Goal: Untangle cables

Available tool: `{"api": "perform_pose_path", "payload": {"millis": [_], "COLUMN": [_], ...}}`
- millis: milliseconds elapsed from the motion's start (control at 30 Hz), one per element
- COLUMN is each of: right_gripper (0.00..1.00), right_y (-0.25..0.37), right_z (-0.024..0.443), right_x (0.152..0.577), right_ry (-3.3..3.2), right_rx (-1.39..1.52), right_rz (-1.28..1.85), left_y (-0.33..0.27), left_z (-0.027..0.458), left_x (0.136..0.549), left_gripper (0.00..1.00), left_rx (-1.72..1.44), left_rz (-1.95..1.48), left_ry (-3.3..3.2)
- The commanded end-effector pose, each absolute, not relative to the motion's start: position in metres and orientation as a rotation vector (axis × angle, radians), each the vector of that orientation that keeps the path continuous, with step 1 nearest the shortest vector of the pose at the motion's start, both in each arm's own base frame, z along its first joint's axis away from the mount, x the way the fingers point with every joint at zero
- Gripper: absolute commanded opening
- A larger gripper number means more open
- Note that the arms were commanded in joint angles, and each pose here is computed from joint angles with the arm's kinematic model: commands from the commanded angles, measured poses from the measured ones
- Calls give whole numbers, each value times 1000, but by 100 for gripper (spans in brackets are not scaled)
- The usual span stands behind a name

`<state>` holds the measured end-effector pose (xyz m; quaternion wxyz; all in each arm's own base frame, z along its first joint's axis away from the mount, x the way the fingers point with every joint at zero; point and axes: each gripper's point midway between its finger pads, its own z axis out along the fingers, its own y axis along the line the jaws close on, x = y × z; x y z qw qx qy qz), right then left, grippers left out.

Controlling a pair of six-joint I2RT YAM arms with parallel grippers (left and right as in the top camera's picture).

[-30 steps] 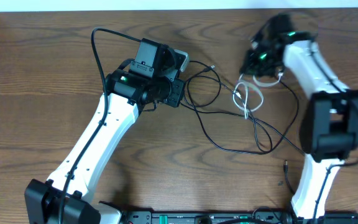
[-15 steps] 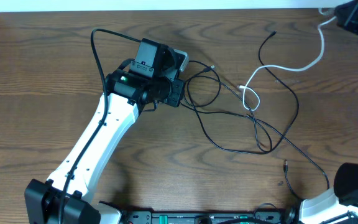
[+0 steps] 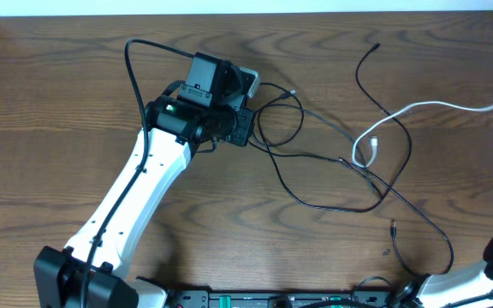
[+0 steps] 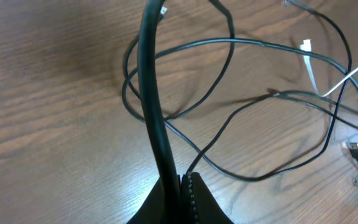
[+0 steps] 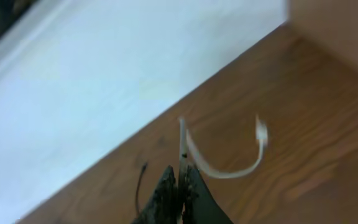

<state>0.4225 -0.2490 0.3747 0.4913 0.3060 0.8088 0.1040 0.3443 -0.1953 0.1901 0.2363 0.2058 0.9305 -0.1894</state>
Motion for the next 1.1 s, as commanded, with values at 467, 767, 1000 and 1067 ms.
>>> {"api": "perform_pose_path", "payload": {"millis": [467, 767, 1000, 1067], "right_gripper": [45, 85, 82, 82], "right_y": [-330, -296, -209, -181], "right_z": [219, 186, 171, 167], "right_x": [478, 462, 448, 445], "right_ry": [2130, 2303, 2534, 2611], "right_rx": [907, 942, 785, 698], "right_rz": [114, 212, 510, 557], "left_y": [-197, -200, -200, -200], "left_z": [184, 185, 185, 185], "left_x": [355, 354, 354, 354], "left_gripper": [8, 8, 8, 8], "left_rx": [521, 532, 504, 504], "left_rz": [-521, -524, -532, -532], "left_ry": [2557, 2552, 2561, 2561]}}
